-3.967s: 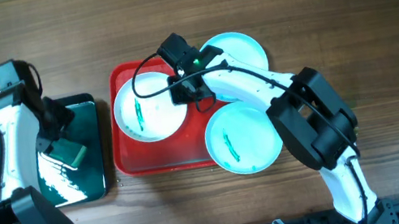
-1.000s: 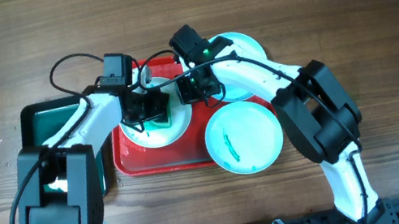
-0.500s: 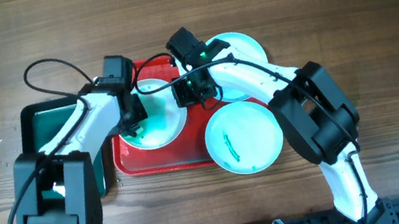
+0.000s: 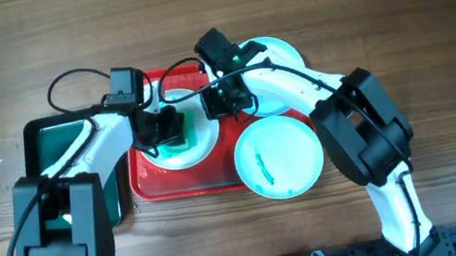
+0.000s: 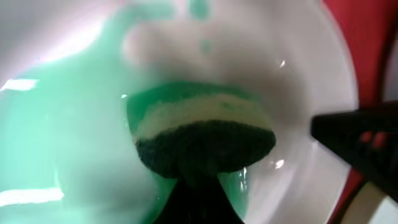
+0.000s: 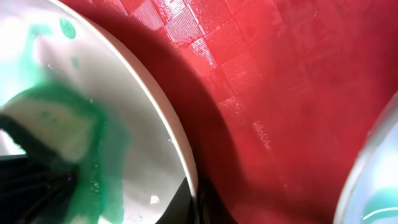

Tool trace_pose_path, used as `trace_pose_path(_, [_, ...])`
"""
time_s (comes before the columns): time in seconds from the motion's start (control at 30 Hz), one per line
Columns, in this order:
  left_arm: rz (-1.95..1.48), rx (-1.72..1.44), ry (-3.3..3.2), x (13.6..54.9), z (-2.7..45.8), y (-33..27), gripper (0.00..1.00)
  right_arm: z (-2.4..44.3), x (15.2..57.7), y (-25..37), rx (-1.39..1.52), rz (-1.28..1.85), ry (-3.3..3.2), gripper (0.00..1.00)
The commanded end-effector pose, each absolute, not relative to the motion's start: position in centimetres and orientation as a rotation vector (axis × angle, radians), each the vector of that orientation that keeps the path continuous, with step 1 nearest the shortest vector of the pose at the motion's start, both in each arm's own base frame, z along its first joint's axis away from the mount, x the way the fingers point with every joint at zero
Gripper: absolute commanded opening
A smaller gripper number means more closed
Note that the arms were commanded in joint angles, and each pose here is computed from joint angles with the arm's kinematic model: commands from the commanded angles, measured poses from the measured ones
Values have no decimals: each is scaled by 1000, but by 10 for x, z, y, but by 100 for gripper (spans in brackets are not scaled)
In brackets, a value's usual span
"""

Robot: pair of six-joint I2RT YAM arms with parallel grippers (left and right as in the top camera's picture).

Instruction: Clean dirty plates on tray and stack at the side

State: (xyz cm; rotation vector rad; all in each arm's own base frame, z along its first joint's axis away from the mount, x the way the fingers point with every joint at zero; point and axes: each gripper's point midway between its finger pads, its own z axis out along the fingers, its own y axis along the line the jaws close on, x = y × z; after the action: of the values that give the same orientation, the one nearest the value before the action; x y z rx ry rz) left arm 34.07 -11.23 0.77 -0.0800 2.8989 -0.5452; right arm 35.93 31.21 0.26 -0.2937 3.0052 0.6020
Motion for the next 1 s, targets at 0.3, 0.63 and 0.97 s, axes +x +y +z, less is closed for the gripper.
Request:
trace_pose_path(0.3, [-12, -229, 2686, 388, 0, -73, 4, -15, 353, 308, -295, 548, 3047, 4])
trace_pose_path(0.63, [133, -381, 2808, 357, -12, -26, 4, -15, 353, 307, -266, 548, 3053, 4])
trace_pose_path(0.97, [-819, 16, 3083, 283, -1, -137, 4, -15, 353, 308, -261, 549, 3054, 4])
